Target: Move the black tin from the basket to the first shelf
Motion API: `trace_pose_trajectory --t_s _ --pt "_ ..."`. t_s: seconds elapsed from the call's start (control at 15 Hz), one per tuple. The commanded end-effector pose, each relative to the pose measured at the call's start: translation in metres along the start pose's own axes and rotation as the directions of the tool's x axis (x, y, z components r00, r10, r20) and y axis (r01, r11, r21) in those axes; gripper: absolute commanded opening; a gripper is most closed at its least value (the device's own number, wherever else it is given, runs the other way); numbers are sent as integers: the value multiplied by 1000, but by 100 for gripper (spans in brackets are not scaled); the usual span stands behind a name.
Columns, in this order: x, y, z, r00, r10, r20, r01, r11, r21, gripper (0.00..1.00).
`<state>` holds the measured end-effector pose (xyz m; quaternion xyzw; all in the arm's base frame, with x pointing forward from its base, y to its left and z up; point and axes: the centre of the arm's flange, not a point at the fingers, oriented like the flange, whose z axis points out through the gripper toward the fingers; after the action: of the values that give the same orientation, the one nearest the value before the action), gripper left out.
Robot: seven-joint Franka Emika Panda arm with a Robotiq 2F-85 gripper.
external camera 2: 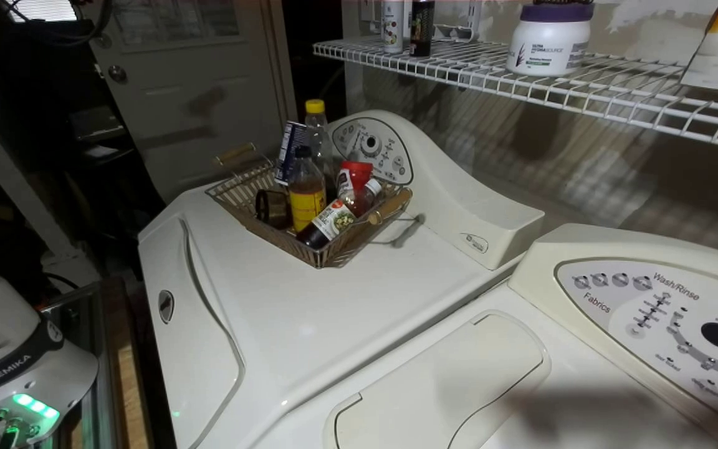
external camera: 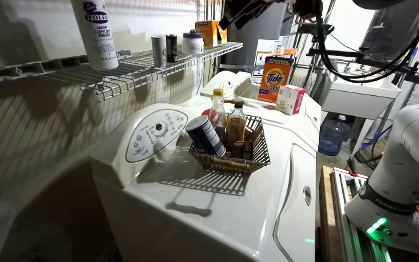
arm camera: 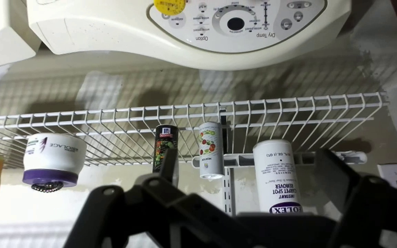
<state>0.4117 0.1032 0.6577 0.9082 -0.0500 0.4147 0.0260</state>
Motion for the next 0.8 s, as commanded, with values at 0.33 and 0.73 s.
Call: trace_pose_trajectory --t_s 0.33,0.73 --pt "-14 2 -8 1000 16 -9 -17 1000 -21 100" --pt "-15 3 -8 1000 18 -8 -19 1000 -24 100"
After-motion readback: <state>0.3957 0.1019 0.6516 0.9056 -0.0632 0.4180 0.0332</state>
